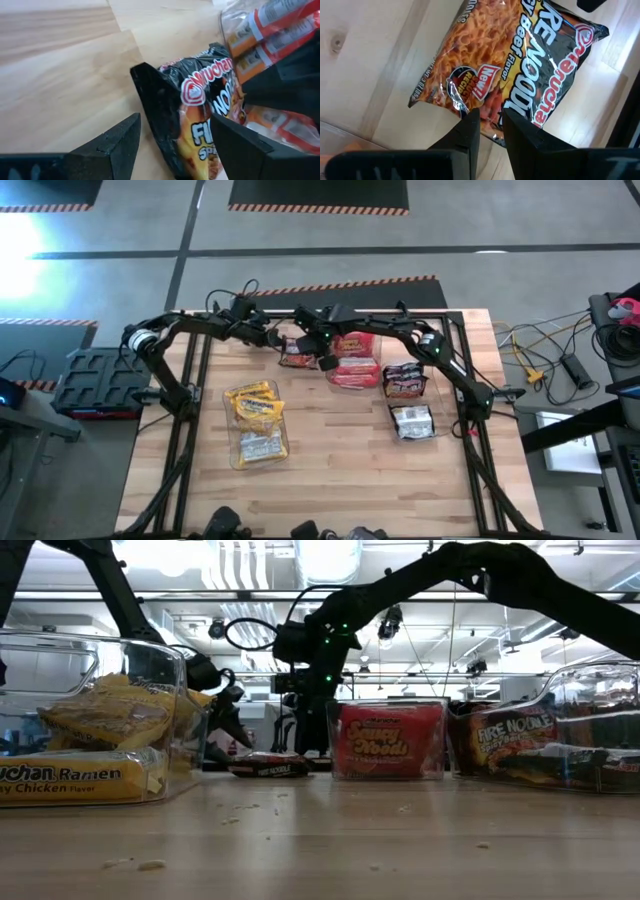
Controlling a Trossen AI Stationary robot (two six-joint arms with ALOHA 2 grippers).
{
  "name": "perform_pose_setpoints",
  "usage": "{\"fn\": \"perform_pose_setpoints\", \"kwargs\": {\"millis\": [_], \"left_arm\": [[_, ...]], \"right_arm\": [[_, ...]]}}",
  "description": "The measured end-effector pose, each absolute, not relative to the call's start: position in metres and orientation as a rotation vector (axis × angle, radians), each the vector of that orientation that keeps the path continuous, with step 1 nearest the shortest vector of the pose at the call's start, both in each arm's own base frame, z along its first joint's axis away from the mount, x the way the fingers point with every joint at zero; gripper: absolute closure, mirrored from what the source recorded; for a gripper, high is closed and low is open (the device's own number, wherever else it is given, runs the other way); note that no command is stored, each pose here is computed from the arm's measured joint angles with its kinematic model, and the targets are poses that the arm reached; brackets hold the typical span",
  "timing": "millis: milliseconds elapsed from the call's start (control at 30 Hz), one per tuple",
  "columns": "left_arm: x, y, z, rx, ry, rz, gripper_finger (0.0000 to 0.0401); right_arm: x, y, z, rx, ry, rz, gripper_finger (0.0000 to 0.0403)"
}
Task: Sort Maruchan noodles
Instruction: Put the black pack noodle into the bottom right transparent bin
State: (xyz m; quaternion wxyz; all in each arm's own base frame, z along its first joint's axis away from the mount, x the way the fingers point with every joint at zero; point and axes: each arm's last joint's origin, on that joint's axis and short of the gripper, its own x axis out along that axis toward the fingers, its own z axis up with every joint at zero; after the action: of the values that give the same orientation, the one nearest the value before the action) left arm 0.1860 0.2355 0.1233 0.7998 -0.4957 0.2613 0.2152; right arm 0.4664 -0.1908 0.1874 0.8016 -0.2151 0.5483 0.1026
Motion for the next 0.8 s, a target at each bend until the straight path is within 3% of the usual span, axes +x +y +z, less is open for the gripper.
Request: {"fn": "perform_pose_setpoints", "kwargs": {"millis": [367,633,800], "left_arm": [[0.188,0.236,0.125,-1.073,0.540,0.422,0.0180],[0.188,0.236,0.126,-1.044,0.538,0.398,0.0180],[0.188,0.236,0.126,-1.037,0.539,0.395,0.0180]], "right_arm": [[0.470,-0.192,0.201,-0.440,1.140,0.185,0.0332],[0.476,-0.191,0.209,-0.084,1.046,0.037,0.0344],[0.477,-0.190,0.206,0.005,1.050,-0.012,0.0350]]}}
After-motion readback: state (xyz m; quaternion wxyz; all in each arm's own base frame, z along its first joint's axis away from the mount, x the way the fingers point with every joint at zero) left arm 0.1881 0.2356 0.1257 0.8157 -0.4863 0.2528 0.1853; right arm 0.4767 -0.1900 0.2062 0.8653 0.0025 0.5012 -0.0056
